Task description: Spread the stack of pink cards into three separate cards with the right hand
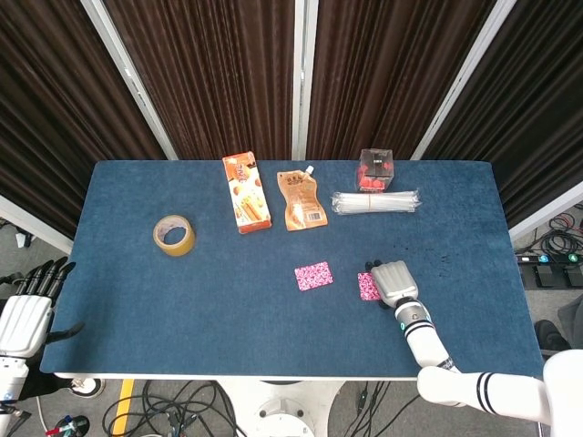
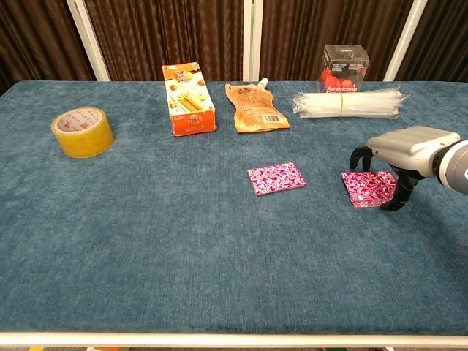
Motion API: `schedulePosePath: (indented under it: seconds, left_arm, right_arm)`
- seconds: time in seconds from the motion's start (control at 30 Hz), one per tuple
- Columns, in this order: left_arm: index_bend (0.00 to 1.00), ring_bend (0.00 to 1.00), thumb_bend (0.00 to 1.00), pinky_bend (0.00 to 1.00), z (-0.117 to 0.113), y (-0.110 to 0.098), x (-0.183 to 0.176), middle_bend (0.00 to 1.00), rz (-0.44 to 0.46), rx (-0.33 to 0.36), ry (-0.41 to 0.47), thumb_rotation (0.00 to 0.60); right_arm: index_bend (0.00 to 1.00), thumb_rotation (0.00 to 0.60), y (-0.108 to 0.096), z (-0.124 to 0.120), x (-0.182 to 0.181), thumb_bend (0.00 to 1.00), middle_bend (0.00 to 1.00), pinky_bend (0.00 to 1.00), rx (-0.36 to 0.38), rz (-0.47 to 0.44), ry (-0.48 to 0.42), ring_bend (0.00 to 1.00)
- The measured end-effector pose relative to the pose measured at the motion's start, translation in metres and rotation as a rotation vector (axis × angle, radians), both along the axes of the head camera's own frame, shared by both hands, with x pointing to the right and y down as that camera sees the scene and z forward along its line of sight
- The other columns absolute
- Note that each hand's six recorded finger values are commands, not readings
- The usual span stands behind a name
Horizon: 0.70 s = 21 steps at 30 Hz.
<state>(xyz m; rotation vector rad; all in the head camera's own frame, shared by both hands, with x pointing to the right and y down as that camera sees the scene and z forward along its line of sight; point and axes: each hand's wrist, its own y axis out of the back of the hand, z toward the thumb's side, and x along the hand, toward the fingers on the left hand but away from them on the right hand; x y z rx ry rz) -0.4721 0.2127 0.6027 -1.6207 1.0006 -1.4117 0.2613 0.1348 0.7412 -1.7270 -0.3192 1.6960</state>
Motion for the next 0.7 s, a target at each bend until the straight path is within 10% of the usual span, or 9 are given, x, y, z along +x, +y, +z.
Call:
schedulePosePath:
  seconds: [0.7]
  left_arm:
    - [0.07,0.0,0.0,0.1,0.0016,0.0015,-0.0013,0.03,-0.002,-0.008,0.0,0.6]
  right_arm:
    - [0.29,0.6,0.0031,0.0034,-0.0035,0.15,0.3,0.81,0.007,-0.007,0.007,0.72]
